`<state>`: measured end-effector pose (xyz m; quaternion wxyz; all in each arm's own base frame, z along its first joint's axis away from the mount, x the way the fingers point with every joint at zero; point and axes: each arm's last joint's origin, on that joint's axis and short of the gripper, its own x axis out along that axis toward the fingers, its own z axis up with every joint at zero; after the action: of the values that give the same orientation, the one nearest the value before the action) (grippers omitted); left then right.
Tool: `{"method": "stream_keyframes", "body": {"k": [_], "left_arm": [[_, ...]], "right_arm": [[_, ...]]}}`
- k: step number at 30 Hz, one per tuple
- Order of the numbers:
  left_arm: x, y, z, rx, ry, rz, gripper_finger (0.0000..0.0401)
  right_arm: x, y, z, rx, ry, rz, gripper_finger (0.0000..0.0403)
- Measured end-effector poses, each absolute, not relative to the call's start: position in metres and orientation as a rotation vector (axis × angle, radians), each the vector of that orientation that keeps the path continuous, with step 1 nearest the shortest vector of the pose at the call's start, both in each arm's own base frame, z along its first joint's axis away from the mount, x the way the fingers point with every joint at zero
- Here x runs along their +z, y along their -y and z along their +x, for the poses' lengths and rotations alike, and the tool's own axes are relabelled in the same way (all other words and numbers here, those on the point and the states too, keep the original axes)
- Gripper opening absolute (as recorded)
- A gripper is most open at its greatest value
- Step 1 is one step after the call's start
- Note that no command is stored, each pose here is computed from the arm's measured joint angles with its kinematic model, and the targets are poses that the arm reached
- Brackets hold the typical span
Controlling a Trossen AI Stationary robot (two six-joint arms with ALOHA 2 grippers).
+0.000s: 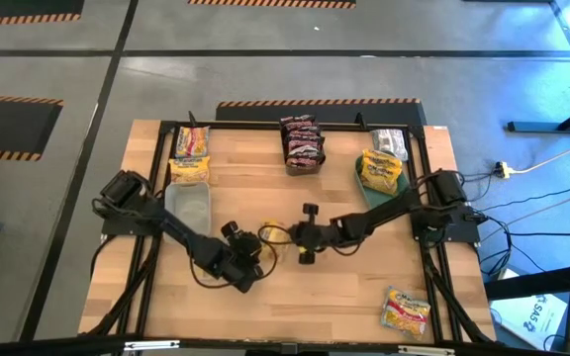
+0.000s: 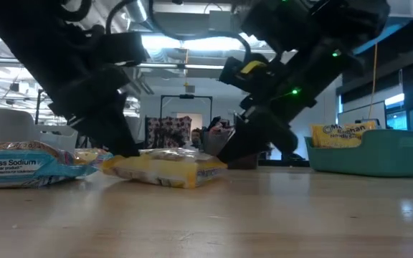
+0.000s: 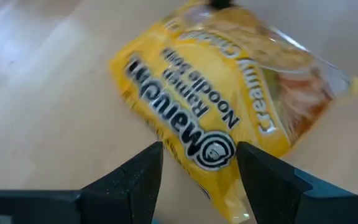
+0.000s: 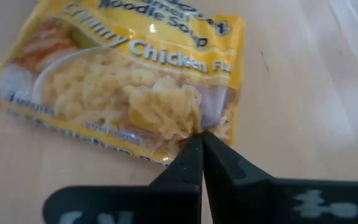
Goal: Sort Maruchan noodles
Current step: Put the yellow noodle pack into the blue bin
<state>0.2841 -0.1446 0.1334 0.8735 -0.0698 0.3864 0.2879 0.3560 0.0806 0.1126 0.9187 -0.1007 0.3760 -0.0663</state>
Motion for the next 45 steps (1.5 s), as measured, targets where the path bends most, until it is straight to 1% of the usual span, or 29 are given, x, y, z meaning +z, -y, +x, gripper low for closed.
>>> {"method": "stream_keyframes", "body": {"k": [4,10,12,15,21,25,28,30,32,37,40,42,45], "left_arm": [[0.134,0.135,0.288,0.619,-0.819,-0.132,0.0202],[0.135,0.118,0.297,0.672,-0.783,-0.064,0.0202],[0.135,0.115,0.300,0.662,-0.798,-0.047,0.0202],[0.141,0.113,0.306,0.633,-0.811,-0.022,0.0202],[0.164,0.136,0.303,0.517,-0.805,-0.019,0.0202],[0.169,0.159,0.292,0.455,-0.772,-0.031,0.0202],[0.166,0.177,0.289,0.409,-0.719,-0.038,0.0202],[0.156,0.184,0.289,0.387,-0.713,-0.017,0.0202],[0.147,0.187,0.293,0.386,-0.698,0.000,0.0202],[0.127,0.187,0.301,0.439,-0.668,0.036,0.0202],[0.118,0.185,0.304,0.441,-0.688,0.059,0.0202],[0.113,0.184,0.305,0.442,-0.696,0.069,0.0202],[0.109,0.186,0.306,0.437,-0.700,0.096,0.0202]], "right_arm": [[0.112,-0.101,0.349,-0.123,-0.770,-0.195,0.0001],[0.115,-0.134,0.343,0.060,-0.738,-0.170,0.0001],[0.118,-0.140,0.344,0.073,-0.740,-0.187,0.0001],[0.131,-0.142,0.345,0.043,-0.761,-0.236,0.0001],[0.180,-0.138,0.344,-0.051,-0.731,-0.267,0.0001],[0.196,-0.123,0.345,-0.176,-0.685,-0.257,0.0001],[0.199,-0.108,0.350,-0.246,-0.669,-0.228,0.0004],[0.197,-0.099,0.353,-0.247,-0.684,-0.198,0.0020],[0.193,-0.090,0.359,-0.241,-0.690,-0.143,0.0050],[0.186,-0.067,0.366,-0.227,-0.720,-0.084,0.0157],[0.182,-0.054,0.373,-0.193,-0.717,-0.031,0.0210],[0.178,-0.045,0.375,-0.168,-0.736,-0.004,0.0234],[0.170,-0.034,0.377,-0.142,-0.770,0.029,0.0254]]}}
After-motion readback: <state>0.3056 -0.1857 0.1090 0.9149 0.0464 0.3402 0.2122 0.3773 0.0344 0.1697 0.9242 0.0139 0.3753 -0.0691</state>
